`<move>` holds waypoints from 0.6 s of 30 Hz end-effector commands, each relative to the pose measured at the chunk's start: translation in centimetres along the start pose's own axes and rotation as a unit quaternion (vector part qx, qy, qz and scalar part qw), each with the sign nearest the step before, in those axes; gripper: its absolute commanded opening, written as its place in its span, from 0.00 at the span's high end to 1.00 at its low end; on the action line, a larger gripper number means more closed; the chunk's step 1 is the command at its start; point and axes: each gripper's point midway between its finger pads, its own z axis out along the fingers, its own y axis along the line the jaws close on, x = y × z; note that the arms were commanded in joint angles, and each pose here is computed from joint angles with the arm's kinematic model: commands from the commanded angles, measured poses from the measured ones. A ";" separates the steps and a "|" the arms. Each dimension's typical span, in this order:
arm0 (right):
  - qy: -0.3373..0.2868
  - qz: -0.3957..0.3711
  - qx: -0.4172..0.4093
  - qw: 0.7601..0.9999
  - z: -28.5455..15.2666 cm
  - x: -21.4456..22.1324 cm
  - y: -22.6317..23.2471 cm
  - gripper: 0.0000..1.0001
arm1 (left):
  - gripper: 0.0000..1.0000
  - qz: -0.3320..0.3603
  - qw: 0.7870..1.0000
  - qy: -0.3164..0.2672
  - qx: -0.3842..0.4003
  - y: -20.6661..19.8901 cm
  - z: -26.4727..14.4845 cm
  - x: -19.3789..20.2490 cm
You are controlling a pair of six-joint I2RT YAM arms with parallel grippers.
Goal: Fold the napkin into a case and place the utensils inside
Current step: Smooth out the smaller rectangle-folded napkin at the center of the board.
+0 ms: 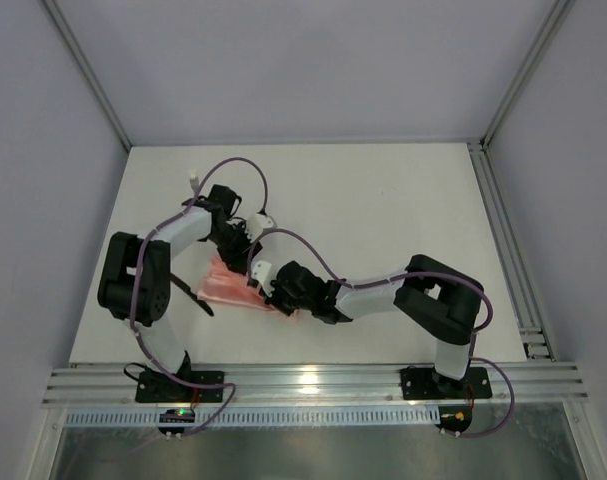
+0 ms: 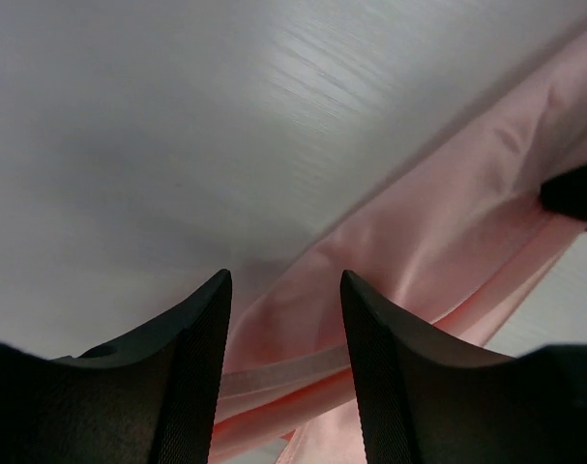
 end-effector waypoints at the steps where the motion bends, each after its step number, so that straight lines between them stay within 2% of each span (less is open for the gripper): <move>1: 0.014 -0.019 -0.002 1.000 -0.8 0.7 0.2 0.96 | 0.49 0.079 0.995 -0.014 0.061 -3.1 -1.4 0.3; 8: 0.009 -0.046 -0.020 0.999 -1.4 1.2 0.8 0.96 | 0.48 0.149 0.980 -0.014 0.128 -6.8 -3.1 1.9; 13: 0.014 -0.056 -0.026 0.998 -1.5 1.7 0.9 0.96 | 0.51 0.161 0.979 0.030 0.119 -6.7 -2.7 4.0; 18: 0.007 -0.070 -0.031 0.997 -1.6 1.4 1.0 0.96 | 0.50 0.167 0.980 0.031 0.103 -7.3 -2.6 4.9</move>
